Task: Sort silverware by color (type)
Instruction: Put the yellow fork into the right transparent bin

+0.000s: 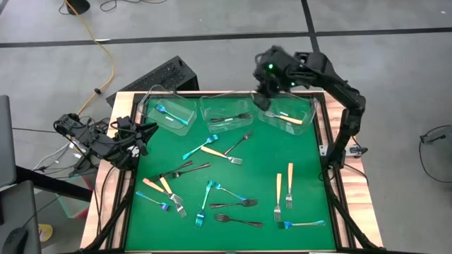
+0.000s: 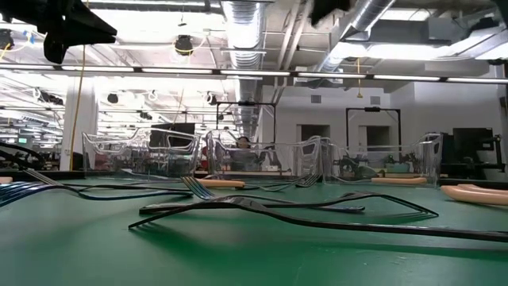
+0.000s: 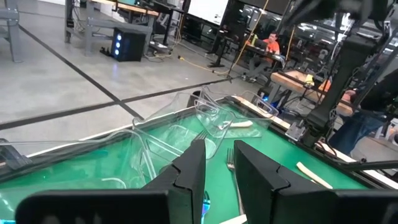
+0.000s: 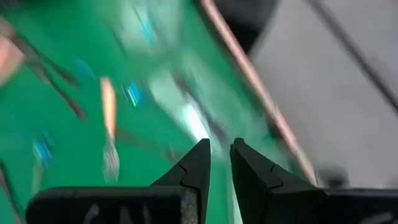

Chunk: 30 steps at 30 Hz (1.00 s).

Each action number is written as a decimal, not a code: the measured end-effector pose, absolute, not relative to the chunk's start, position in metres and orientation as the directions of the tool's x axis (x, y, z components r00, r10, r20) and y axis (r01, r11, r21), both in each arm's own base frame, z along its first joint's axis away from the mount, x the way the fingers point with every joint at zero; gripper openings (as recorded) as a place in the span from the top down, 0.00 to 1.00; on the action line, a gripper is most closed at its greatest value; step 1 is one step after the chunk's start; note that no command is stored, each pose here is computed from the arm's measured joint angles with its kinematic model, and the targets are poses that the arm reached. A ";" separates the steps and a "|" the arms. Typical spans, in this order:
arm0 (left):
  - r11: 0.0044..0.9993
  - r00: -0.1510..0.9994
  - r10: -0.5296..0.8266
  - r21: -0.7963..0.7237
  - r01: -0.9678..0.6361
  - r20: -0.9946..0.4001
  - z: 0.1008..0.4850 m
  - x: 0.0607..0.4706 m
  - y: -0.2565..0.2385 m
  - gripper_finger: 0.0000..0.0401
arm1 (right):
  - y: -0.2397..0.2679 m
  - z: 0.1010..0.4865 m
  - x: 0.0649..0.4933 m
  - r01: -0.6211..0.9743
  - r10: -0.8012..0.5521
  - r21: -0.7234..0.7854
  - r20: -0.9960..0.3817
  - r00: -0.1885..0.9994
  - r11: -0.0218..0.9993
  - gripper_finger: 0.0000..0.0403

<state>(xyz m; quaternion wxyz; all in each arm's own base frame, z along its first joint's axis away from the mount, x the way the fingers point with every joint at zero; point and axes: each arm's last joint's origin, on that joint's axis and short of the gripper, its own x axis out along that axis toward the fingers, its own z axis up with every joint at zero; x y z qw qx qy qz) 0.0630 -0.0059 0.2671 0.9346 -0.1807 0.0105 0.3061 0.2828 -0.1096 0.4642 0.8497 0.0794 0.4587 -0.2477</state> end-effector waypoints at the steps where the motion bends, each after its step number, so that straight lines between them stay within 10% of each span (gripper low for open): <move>1: 0.748 0.813 0.567 -0.331 -0.575 -0.131 0.267 0.063 -0.006 0.83 | -0.108 0.459 0.283 0.506 -0.343 -0.099 -0.842 0.417 0.857 0.78; 19: 0.754 0.814 0.564 -0.318 -0.575 -0.135 0.267 0.063 -0.006 0.83 | -0.043 0.341 0.243 0.610 -0.201 -0.123 -0.978 0.062 0.783 0.78; 30: 0.753 0.823 0.551 -0.343 -0.562 -0.140 0.266 0.063 -0.006 0.83 | 0.012 0.323 0.178 0.840 -0.234 -0.083 -0.971 0.054 0.537 0.78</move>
